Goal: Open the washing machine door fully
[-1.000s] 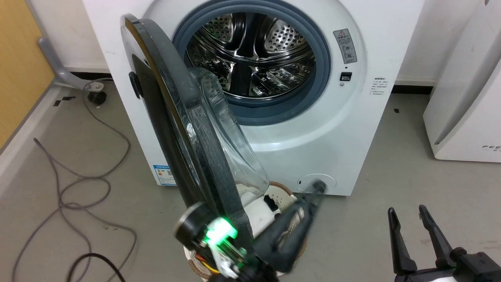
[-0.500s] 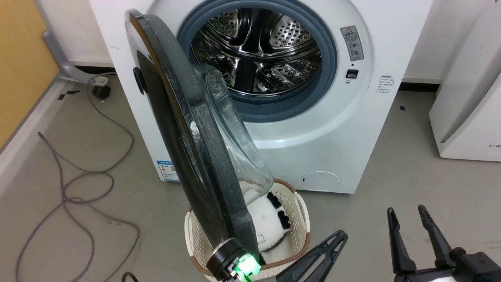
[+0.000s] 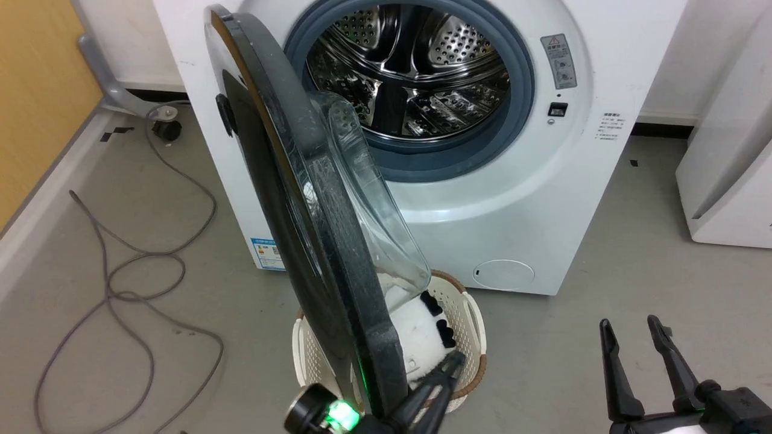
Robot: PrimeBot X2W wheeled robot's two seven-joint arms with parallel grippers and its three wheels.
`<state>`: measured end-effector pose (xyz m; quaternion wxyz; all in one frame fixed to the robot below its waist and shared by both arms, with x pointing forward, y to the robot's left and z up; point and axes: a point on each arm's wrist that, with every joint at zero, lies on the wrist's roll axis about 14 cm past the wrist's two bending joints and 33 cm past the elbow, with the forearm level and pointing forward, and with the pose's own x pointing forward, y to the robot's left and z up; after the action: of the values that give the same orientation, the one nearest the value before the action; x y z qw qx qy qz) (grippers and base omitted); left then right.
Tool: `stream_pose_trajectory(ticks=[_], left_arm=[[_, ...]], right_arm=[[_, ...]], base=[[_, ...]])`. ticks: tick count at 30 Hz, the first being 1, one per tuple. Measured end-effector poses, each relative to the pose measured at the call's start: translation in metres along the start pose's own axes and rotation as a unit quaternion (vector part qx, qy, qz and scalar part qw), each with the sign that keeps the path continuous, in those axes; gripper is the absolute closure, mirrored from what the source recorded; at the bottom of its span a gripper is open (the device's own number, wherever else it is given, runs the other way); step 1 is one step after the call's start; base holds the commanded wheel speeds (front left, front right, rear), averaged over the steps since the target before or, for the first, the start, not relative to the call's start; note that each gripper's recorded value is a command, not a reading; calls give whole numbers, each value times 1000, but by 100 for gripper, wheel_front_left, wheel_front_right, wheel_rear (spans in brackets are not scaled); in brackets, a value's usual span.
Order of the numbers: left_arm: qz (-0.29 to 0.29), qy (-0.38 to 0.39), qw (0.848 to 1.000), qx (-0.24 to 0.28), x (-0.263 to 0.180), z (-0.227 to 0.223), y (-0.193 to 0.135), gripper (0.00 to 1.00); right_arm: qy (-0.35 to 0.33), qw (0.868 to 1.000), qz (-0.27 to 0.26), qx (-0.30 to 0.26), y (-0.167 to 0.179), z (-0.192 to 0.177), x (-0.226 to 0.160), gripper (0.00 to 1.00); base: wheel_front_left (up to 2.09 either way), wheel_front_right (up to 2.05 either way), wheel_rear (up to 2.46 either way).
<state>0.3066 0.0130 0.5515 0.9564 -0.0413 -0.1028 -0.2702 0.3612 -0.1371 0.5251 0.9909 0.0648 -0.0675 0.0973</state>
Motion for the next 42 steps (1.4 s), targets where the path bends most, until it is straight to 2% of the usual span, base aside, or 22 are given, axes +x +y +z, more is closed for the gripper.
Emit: stream_pose_trajectory(ticks=[10, 25, 35, 42], left_arm=[[43, 7, 999, 8, -6, -3, 29, 100], [108, 5, 994, 20, -34, 4, 54, 100], [189, 6, 981, 44, -74, 13, 85, 100], [260, 30, 963, 68, -113, 10, 116, 100]], right_arm=[[9, 1000, 22, 5, 13, -8, 10, 0], [16, 996, 90, 17, 56, -15, 29, 0], [22, 988, 151, 28, 97, -21, 42, 0], [26, 983, 178, 33, 116, -25, 47, 0]], base=[[0, 0, 0], [0, 0, 0], [0, 0, 0], [0, 0, 0]])
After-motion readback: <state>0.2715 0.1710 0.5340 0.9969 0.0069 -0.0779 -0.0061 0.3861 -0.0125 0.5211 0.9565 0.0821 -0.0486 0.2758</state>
